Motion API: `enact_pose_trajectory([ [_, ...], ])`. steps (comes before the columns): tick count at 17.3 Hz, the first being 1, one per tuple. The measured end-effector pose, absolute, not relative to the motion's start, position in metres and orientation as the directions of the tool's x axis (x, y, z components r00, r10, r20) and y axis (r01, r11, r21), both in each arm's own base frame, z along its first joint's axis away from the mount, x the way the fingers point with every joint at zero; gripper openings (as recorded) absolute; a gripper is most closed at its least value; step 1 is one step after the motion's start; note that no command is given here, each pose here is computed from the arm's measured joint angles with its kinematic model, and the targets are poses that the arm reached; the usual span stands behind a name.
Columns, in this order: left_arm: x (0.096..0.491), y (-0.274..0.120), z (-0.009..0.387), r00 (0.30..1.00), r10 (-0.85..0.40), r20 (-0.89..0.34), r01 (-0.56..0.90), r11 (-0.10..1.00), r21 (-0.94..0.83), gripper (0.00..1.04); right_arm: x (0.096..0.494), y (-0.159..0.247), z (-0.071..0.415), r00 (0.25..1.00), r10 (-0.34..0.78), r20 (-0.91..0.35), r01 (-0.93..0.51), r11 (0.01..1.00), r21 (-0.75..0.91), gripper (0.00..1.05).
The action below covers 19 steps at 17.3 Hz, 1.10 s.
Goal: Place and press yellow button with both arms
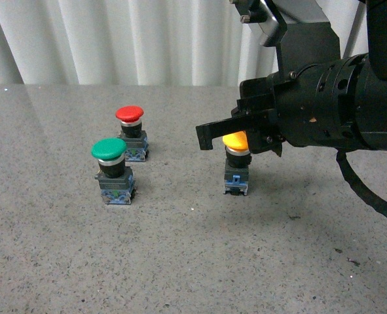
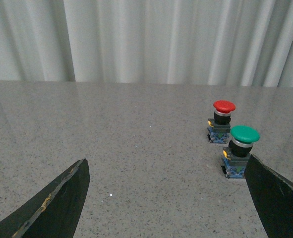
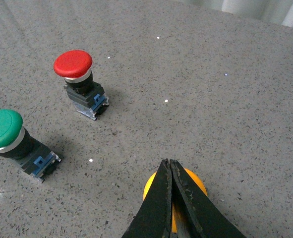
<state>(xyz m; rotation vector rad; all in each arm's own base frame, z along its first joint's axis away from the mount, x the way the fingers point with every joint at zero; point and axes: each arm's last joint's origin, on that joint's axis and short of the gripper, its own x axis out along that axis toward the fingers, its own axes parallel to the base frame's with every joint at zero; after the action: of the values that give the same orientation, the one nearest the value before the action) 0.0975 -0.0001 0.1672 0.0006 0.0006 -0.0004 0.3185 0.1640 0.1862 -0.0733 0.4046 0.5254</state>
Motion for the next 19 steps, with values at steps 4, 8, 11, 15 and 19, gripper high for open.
enact_pose_trajectory([
  [4,0.097,0.000,0.167,1.000,-0.001,0.000,0.001,1.000,0.001,0.98,0.320,0.165,0.175,0.772,0.469,-0.428,-0.504,0.863,0.037,0.02],
  [8,0.097,0.000,0.167,1.000,-0.001,0.000,0.001,1.000,0.001,0.98,0.321,0.166,0.173,0.769,0.467,-0.437,-0.504,0.863,0.035,0.02],
  [11,0.098,0.000,0.167,1.000,-0.001,-0.001,0.001,1.000,0.001,0.98,0.322,0.166,0.172,0.763,0.458,-0.456,-0.502,0.864,0.027,0.02],
  [15,0.097,0.000,0.167,1.000,0.000,0.000,0.000,1.000,0.001,0.98,0.324,0.166,0.169,0.757,0.442,-0.481,-0.502,0.865,0.004,0.02],
  [19,0.097,0.000,0.167,1.000,-0.001,0.000,0.001,1.000,0.001,0.98,0.326,0.166,0.168,0.751,0.428,-0.502,-0.501,0.865,-0.012,0.02],
])
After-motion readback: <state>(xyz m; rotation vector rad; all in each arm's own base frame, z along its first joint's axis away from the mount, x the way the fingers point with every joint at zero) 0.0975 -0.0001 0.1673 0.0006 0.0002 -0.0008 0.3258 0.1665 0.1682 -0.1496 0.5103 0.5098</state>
